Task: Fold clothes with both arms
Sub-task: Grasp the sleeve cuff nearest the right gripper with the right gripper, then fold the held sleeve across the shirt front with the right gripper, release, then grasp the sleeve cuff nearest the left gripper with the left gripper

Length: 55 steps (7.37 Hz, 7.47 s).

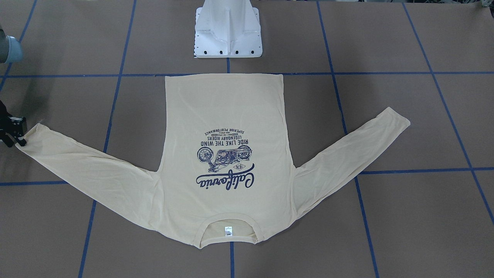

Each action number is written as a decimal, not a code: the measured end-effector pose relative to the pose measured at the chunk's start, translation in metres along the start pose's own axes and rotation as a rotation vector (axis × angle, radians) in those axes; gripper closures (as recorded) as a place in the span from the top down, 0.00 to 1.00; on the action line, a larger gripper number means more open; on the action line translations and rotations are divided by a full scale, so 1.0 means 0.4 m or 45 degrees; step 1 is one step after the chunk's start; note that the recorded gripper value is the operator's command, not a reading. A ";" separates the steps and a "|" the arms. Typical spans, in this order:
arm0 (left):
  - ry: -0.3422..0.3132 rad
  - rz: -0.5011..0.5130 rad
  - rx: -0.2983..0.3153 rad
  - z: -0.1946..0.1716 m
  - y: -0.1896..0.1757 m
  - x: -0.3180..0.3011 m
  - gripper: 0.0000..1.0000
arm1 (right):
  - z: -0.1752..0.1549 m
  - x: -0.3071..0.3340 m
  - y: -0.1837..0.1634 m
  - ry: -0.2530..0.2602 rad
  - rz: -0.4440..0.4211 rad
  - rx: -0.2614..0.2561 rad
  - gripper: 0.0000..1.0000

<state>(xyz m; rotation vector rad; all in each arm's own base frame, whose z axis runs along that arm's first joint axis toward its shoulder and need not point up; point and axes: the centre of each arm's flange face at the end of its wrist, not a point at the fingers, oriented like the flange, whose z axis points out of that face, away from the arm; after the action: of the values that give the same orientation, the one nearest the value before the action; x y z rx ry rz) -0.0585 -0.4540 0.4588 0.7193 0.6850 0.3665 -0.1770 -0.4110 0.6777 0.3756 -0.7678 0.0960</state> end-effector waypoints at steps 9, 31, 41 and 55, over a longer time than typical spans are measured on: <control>-0.002 -0.003 0.000 0.000 -0.001 0.000 1.00 | -0.217 -0.229 -0.170 -0.131 0.011 0.079 0.00; 0.014 -0.019 -0.022 0.035 0.017 -0.018 1.00 | -0.350 -2.063 -0.815 0.061 0.452 0.173 1.00; 0.092 -0.273 -0.047 0.414 0.209 0.408 1.00 | -0.485 -0.571 -0.571 -0.014 -0.193 -0.122 1.00; 0.088 -0.301 -0.161 0.609 0.413 0.583 0.04 | -0.537 -0.240 -0.373 -0.110 -0.215 -0.097 1.00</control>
<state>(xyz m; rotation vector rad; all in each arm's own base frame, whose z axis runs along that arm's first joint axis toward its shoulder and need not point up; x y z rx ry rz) 0.2643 -0.3315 0.6063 0.5013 0.7959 0.2162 -0.0716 -0.4664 0.4260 0.3726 -0.8196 -0.1082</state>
